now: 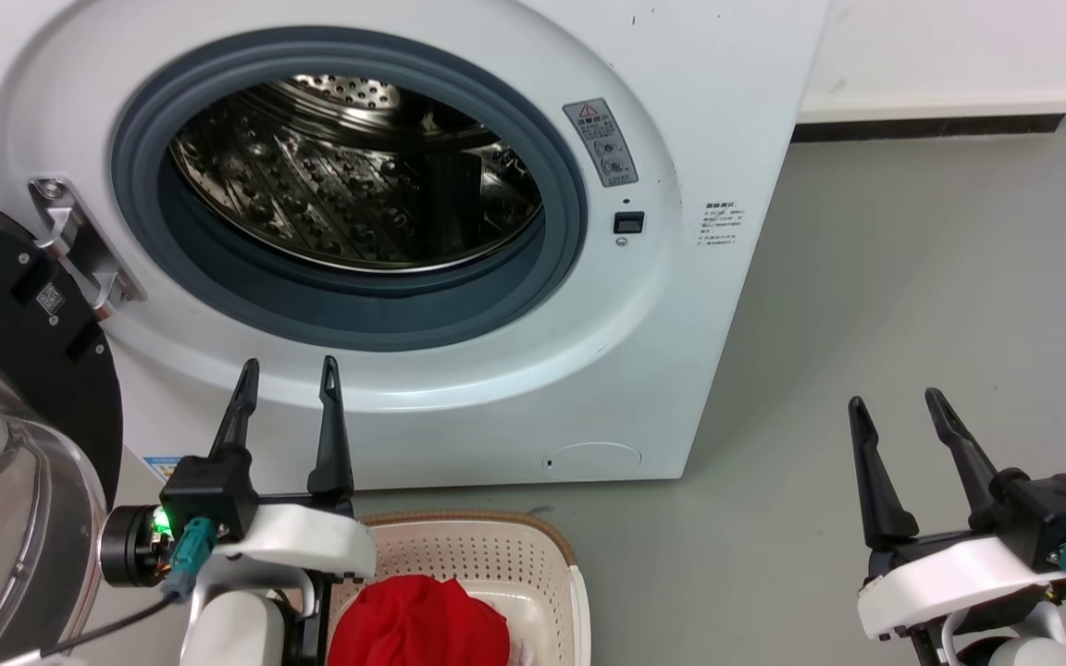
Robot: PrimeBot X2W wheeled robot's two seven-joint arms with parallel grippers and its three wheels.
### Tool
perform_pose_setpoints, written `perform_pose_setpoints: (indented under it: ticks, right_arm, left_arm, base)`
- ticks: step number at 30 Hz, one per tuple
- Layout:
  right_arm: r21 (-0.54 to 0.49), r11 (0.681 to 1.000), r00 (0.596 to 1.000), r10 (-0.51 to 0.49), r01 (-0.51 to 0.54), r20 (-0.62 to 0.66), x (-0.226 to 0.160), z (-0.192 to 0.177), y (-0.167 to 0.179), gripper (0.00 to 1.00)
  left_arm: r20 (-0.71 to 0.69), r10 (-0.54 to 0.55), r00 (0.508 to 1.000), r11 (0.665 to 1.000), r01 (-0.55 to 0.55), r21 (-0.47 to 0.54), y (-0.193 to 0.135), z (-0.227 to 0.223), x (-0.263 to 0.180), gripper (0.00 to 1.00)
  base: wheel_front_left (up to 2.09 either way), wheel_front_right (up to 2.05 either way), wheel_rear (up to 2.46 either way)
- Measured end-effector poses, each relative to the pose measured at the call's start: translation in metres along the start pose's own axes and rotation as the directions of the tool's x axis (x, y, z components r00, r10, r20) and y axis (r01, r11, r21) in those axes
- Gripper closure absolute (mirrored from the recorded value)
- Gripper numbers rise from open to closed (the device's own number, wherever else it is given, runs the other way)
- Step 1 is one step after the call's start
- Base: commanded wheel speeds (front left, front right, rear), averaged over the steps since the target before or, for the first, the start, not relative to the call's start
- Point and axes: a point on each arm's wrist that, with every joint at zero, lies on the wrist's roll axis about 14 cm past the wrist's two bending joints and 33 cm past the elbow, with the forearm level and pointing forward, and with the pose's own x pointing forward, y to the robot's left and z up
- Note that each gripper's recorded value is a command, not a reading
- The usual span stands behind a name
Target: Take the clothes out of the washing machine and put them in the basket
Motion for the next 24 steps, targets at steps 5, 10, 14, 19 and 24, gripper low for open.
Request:
perform_pose_setpoints:
  ticks: [5,10,14,19,24]
  right_arm:
    - [-0.016,1.0,1.0,-0.002,0.002,0.001,-0.009,0.004,0.0,0.0]
    - [-0.023,1.0,1.0,-0.003,0.003,0.003,-0.019,0.008,0.001,0.0]
    - [-0.022,1.0,1.0,0.005,-0.005,0.0,-0.022,0.007,0.004,0.0]
    - [-0.014,1.0,1.0,0.014,-0.014,-0.003,-0.024,0.007,0.007,0.0]
    - [-0.013,1.0,1.0,0.02,-0.02,0.001,-0.024,0.008,0.009,0.0]
  left_arm:
    - [0.034,-0.028,0.999,0.999,0.026,0.046,-0.006,0.013,-0.015,0.0]
    - [0.029,-0.016,0.999,0.997,0.013,0.072,-0.001,0.015,-0.032,0.0]
    - [-0.003,0.002,1.0,0.998,-0.002,0.063,0.004,0.008,-0.042,0.0]
    - [-0.023,0.017,1.0,0.999,-0.016,0.049,0.006,0.004,-0.048,0.0]
    - [-0.035,0.022,0.999,0.999,-0.021,0.046,0.007,0.002,-0.051,0.0]
  base:
    - [0.0,0.0,0.0]
    - [0.0,0.0,0.0]
    - [0.0,0.0,0.0]
    - [0.0,0.0,0.0]
    - [0.0,0.0,0.0]
